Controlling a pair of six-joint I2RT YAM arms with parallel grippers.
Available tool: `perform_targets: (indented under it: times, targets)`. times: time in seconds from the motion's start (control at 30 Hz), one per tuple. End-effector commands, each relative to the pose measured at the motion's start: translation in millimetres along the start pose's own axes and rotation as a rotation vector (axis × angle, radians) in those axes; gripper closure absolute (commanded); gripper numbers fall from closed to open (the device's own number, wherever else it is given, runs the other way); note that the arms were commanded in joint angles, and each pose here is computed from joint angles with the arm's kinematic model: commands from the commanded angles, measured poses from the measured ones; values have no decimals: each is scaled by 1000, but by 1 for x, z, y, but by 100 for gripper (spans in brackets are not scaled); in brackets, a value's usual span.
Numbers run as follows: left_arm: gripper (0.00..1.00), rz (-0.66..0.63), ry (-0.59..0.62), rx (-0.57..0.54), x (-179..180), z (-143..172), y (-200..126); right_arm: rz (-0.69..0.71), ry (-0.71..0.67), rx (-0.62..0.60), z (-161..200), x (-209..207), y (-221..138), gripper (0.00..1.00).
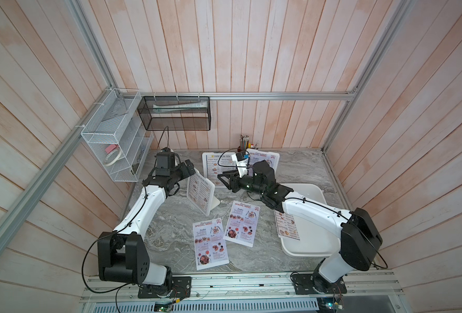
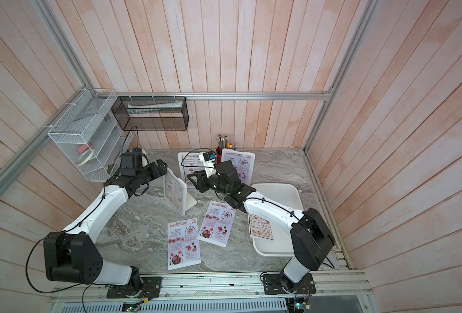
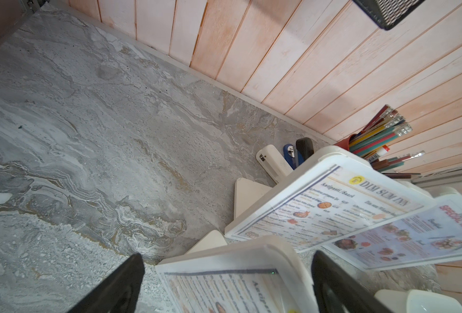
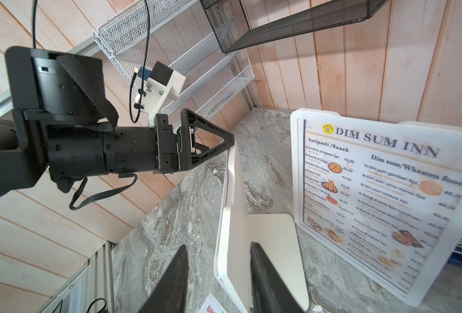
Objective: Replace the menus in the menu holders
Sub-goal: Insert the menu into the menu holder, then move the menu holder to the center of the board.
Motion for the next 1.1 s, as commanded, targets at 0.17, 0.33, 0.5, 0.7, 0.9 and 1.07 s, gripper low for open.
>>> perform_targets:
  times: [0.17,0.33,0.5,0.7,0.9,1.07]
  targets:
    - [2,-2,20,-104,-19,-38,-51,21,-70,101,29,5,18,57]
    - [2,-112,-7,-67,18,-4,-68,54,-82,124,42,0,30,56]
    - [2,-184,-26,-10,53,38,-84,43,-83,145,50,2,39,55]
    - [2,-153,-81,66,64,74,-97,35,-76,159,59,2,43,61]
    - [2,-130,-86,113,59,100,-95,20,-73,161,61,3,51,73]
    - [2,-110,-90,142,51,113,-91,-5,-71,159,63,4,59,83]
Point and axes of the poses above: each gripper's point midway between its finger pads, its own y axis out along the fingers, its own x axis along the line the jaws close on, z = x × y, the point moved 1 cm from there along -y, back along the fingers, and after that the axes turned 11 degrees about -y, right-handed, at the moved point
